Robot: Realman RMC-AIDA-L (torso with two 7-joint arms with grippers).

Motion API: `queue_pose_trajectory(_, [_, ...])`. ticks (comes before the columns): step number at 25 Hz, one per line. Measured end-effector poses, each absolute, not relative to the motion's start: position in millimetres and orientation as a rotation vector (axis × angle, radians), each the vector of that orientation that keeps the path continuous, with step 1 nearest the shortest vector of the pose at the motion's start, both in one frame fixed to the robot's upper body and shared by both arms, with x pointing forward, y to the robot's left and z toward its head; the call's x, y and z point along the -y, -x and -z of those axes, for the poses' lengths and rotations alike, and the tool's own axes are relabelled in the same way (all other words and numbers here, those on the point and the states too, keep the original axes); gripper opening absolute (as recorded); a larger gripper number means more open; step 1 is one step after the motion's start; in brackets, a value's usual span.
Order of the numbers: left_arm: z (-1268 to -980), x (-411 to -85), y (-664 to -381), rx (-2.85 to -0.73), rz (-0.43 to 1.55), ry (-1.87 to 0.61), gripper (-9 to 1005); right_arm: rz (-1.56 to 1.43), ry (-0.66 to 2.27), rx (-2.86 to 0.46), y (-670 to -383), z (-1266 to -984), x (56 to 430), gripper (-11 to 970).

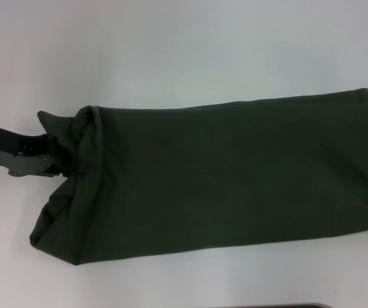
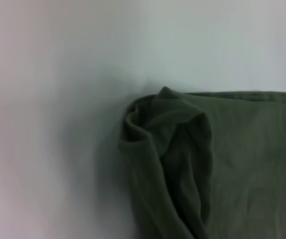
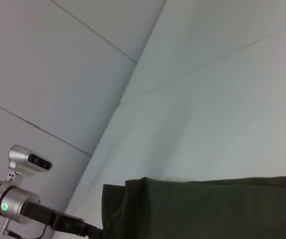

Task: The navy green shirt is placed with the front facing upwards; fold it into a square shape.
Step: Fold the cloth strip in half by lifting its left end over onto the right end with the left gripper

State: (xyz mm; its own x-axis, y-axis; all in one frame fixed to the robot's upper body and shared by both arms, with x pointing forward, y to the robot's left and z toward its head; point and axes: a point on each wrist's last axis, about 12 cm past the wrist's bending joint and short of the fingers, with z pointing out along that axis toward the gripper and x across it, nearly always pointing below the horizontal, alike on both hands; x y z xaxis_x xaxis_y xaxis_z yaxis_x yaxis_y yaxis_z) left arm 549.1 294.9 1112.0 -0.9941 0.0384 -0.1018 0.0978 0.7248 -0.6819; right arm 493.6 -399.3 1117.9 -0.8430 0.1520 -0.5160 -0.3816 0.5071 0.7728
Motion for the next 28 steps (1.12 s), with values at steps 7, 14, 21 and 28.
queue_pose_trajectory(7, [-1118,-308,-553,-2.838,1.063,-0.068,370,-1.326,0.202,-2.217,-498,-1120,397,866])
queue_pose_trajectory(14, [-1146,-351,-546,-2.683,0.838,-0.062,585,-1.322,0.202,-2.216,-499,-1120,397,867])
queue_pose_trajectory(21, [-1136,-354,-540,-2.606,0.766,-0.203,818,-1.319,0.192,-2.219,-500,-1120,397,867])
queue_pose_trajectory(28, [-1140,-352,-531,-2.319,0.763,-0.263,903,-1.309,0.183,-2.22,-501,-1119,397,866])
